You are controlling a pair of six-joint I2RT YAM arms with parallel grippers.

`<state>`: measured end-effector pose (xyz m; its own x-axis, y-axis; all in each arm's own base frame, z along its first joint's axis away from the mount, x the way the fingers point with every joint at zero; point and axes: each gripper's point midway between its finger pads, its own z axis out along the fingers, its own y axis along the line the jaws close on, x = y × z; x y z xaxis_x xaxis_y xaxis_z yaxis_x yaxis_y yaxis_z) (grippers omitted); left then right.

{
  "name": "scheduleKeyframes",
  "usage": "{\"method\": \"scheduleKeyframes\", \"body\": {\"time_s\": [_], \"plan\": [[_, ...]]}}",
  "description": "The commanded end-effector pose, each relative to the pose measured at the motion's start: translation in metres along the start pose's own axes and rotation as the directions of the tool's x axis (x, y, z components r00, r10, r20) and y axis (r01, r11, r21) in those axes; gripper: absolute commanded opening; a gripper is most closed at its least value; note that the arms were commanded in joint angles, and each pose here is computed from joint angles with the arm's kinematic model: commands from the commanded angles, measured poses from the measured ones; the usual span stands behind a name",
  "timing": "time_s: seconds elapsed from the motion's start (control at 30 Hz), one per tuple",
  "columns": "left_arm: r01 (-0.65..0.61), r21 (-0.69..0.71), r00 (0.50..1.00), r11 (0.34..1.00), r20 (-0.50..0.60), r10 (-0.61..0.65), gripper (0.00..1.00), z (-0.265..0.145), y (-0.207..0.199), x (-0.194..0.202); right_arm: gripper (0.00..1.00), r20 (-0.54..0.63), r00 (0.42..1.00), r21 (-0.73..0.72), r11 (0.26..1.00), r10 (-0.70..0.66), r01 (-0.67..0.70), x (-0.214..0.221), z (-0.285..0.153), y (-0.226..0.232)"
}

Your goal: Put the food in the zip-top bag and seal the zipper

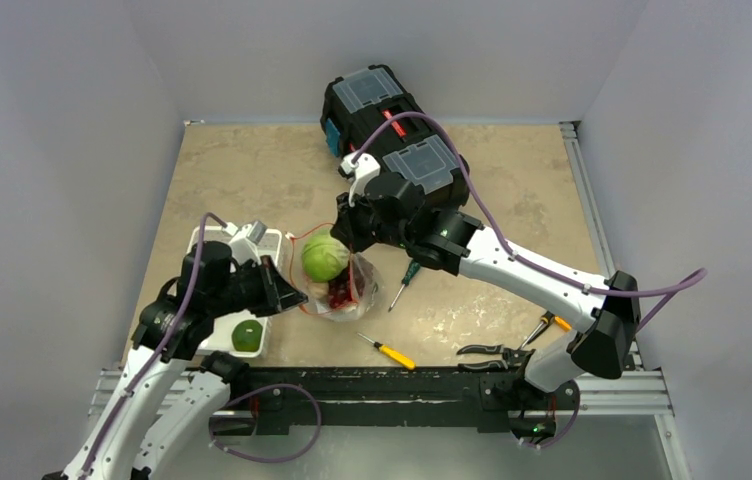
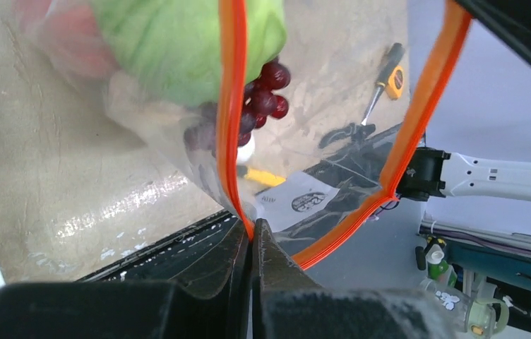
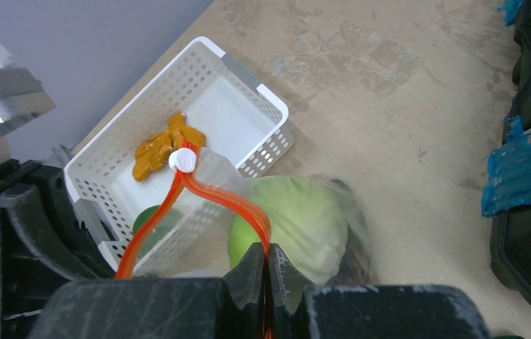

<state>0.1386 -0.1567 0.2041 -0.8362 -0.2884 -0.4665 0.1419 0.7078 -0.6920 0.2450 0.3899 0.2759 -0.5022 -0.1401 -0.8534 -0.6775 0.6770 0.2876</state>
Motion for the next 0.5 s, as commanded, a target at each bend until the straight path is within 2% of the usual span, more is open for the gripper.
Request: {"method": "scheduleKeyframes", "body": {"time_s": [0.0, 0.07, 0.17, 0.23, 0.33, 0.47], "plan": [[-0.091, 0.068, 0.992, 0.994, 0.091, 0.085, 0.02, -0.024, -0.031, -0.023, 0.0, 0.139, 0.99, -0.017, 1.0, -0.011, 0.013, -0.043, -0.021, 0.009], [-0.103, 0.01, 0.991, 0.995, 0.085, 0.101, 0.2, -0.027, -0.023, -0.023, 0.0, 0.141, 0.99, -0.011, 1.0, -0.015, 0.016, -0.044, -0.022, 0.007], [-0.1, -0.096, 0.991, 0.99, 0.085, 0.108, 0.39, -0.034, -0.005, -0.022, 0.0, 0.126, 0.992, -0.01, 1.0, -0.015, 0.016, -0.038, -0.019, 0.006], [-0.104, -0.157, 0.984, 0.982, 0.126, 0.125, 0.53, -0.043, 0.005, -0.026, 0.0, 0.115, 0.993, -0.01, 1.0, -0.016, 0.017, -0.034, -0.017, 0.006], [-0.13, -0.227, 0.96, 0.965, 0.214, 0.179, 0.66, -0.065, 0.01, -0.037, 0.0, 0.111, 0.994, -0.009, 1.0, -0.016, 0.017, -0.032, -0.017, 0.005], [-0.153, -0.365, 0.901, 0.918, 0.331, 0.282, 0.77, -0.101, 0.019, -0.062, 0.0, 0.116, 0.993, -0.005, 1.0, -0.017, 0.018, -0.033, -0.019, 0.004]]}}
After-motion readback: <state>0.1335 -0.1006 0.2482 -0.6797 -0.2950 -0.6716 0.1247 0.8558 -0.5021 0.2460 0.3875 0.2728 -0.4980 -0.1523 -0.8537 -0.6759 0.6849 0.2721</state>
